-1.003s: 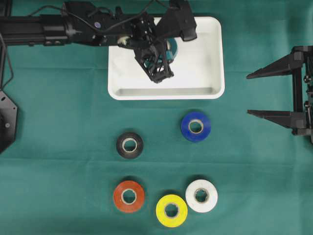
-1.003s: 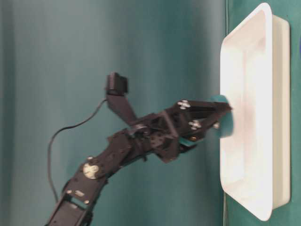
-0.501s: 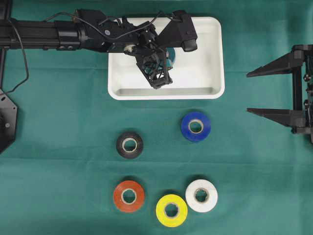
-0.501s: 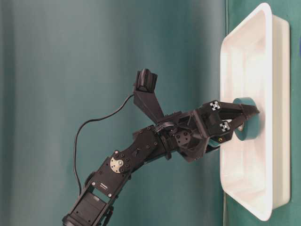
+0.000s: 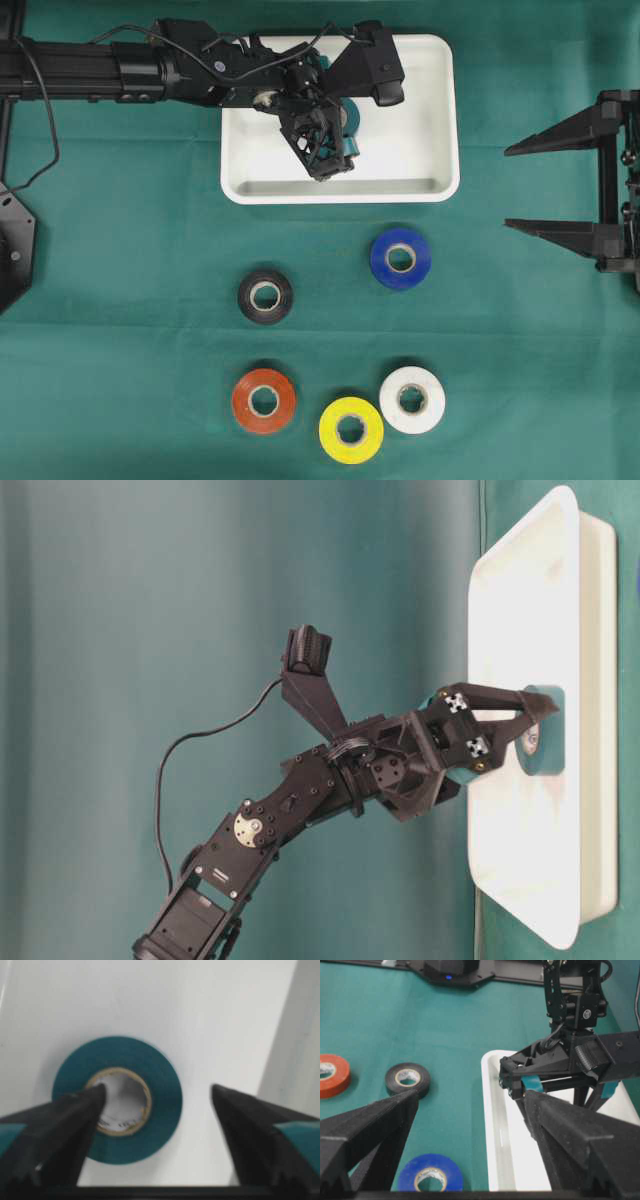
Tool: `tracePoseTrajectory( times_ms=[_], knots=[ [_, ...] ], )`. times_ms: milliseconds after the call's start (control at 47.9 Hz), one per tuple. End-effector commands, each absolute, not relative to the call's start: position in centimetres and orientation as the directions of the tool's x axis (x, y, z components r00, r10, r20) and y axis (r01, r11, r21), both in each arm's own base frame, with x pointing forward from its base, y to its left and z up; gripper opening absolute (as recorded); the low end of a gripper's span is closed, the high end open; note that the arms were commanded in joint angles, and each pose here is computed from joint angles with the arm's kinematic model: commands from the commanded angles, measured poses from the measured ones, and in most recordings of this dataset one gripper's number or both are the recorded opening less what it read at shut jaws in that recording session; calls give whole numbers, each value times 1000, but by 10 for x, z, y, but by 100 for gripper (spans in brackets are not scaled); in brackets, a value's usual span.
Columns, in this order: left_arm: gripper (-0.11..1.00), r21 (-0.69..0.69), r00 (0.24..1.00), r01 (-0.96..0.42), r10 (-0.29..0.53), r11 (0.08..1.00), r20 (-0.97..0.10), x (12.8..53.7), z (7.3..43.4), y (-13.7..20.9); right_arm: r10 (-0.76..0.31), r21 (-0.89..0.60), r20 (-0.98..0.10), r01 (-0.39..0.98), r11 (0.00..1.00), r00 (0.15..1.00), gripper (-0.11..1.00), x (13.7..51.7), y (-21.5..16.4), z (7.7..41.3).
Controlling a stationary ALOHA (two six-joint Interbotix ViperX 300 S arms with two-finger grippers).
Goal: Pick up the tape from a random location and place it into the white case.
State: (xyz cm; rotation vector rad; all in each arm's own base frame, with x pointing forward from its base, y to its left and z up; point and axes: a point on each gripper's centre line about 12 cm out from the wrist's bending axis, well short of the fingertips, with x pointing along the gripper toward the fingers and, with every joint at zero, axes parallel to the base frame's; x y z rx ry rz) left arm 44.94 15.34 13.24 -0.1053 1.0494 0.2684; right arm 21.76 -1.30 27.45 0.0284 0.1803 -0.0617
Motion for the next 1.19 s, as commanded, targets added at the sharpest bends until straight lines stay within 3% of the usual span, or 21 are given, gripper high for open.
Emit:
tracePoseTrajectory(
  times_ms=[0, 292, 877, 1044, 1170],
  knots=[
    [98, 45, 504, -267, 179, 963, -845, 453, 148, 154, -61, 21, -148, 64, 998, 987, 91, 221, -14, 287],
    [96, 47, 511, -264, 180, 964, -841, 451, 163, 152, -62, 20, -150, 66, 998, 987, 91, 221, -14, 287],
    [96, 62, 628, -256, 214, 965, -748, 427, 288, 139, -62, 17, -147, 65, 998, 987, 91, 221, -14, 289],
    [96, 61, 630, -248, 209, 967, -748, 425, 289, 134, -62, 18, -148, 65, 998, 987, 91, 221, -14, 288],
    [96, 59, 634, -199, 175, 978, -753, 428, 287, 111, -60, 18, -148, 64, 998, 987, 91, 221, -14, 288]
  ],
)
